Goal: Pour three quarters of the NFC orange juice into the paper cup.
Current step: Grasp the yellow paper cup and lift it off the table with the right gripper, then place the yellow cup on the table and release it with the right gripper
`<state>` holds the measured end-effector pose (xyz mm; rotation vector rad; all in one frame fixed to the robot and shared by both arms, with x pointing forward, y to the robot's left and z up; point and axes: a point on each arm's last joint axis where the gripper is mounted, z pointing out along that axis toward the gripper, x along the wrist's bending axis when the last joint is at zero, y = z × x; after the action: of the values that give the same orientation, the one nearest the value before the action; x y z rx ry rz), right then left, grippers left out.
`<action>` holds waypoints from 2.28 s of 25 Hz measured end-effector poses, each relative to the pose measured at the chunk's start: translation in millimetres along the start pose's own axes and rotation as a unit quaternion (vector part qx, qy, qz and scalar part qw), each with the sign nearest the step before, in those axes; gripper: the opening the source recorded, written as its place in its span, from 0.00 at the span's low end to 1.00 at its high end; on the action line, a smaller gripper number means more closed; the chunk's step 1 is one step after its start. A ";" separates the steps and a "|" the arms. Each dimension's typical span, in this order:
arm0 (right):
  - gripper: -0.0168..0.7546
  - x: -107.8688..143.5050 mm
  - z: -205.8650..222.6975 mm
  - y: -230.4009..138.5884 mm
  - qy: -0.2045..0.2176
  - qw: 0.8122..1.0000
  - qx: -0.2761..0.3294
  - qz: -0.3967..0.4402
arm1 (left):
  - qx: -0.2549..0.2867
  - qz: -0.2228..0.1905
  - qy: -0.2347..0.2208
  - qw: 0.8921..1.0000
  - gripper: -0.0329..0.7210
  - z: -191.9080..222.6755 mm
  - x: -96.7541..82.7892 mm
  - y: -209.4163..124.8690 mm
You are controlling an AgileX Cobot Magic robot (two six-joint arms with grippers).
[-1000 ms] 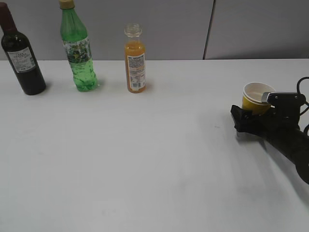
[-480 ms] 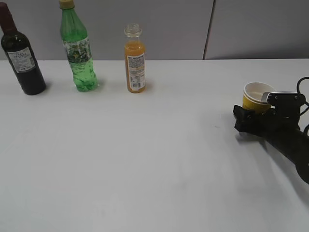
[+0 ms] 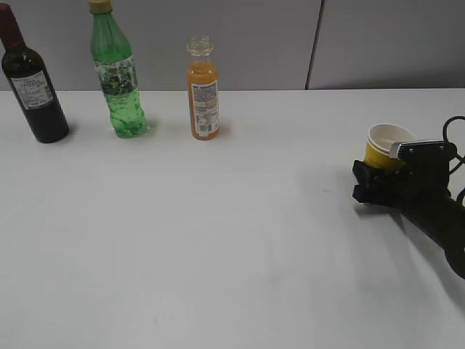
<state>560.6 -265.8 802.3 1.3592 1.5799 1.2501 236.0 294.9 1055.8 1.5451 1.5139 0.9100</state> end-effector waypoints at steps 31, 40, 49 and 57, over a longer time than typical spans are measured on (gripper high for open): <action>0.60 110.8 -15.5 34.8 0.487 0.856 -0.002 -0.171 | 0.000 0.000 0.000 1.000 0.83 0.0 0.0 0.0; 0.60 192.6 -0.3 49.0 0.589 0.776 -0.027 -0.224 | 0.000 0.000 0.000 1.000 0.83 0.0 0.0 0.0; 0.60 217.6 21.4 20.6 0.625 0.752 0.012 -0.212 | 0.000 0.000 0.000 1.000 0.83 0.0 0.0 0.0; 0.60 217.7 30.8 1.4 0.631 0.749 0.054 -0.198 | 0.000 0.000 0.000 1.000 0.83 0.0 0.0 0.0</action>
<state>544.5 -46.7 812.3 -0.0430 2.6248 1.9236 236.0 294.9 1055.8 1.5451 1.5139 0.9100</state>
